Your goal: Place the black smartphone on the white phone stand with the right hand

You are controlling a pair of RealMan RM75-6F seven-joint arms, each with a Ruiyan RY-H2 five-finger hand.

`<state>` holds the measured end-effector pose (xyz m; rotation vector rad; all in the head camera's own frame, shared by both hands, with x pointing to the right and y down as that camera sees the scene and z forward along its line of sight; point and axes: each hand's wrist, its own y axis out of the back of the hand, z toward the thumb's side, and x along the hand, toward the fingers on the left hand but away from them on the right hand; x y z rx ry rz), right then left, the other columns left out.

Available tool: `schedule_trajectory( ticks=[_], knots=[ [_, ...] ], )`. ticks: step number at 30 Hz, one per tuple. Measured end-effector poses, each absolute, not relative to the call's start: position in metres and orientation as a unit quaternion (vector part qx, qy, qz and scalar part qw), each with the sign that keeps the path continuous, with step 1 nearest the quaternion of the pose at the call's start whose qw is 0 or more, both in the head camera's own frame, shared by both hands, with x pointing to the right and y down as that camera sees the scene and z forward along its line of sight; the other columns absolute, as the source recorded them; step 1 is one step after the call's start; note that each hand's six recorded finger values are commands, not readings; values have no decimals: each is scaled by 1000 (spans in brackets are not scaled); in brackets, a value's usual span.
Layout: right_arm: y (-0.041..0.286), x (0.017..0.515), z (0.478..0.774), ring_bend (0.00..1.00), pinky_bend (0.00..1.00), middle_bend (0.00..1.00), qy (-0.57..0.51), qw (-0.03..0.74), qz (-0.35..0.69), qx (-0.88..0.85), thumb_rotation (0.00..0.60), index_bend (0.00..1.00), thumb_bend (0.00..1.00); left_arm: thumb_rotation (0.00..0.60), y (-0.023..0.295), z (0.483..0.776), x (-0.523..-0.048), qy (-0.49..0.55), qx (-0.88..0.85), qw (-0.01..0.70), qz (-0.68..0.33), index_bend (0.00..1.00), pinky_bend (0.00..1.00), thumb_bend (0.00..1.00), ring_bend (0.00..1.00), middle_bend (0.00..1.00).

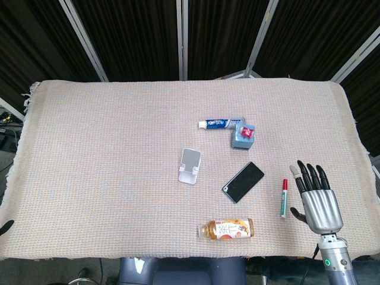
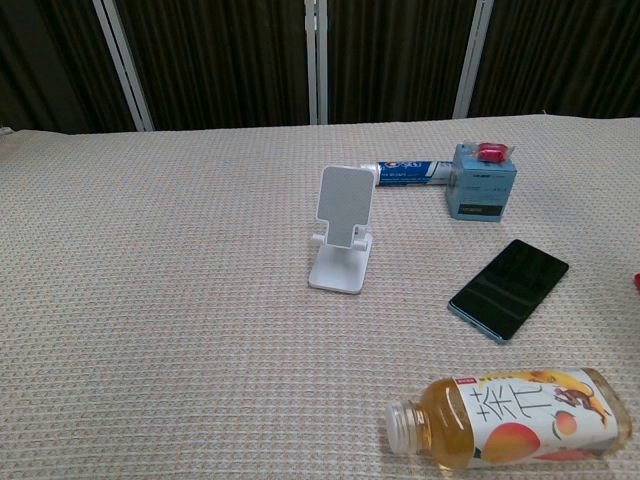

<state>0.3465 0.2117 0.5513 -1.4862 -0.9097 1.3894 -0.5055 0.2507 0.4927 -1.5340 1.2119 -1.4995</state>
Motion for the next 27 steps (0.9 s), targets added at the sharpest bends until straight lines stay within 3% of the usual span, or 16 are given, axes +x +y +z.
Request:
schedule_trajectory(
  ticks=[13,27],
  knots=[
    [213,334,553,0,0,0,-353,432,541,-629,600,0,0,600,254,492,-508,466,-585,331,-576,0,0,0,0,0],
    [167,279,632,0,1,7,-129,472,444,-751,600,43,0,600,242,508,-503,449,-584,329,-591,0,0,0,0,0]
  ],
)
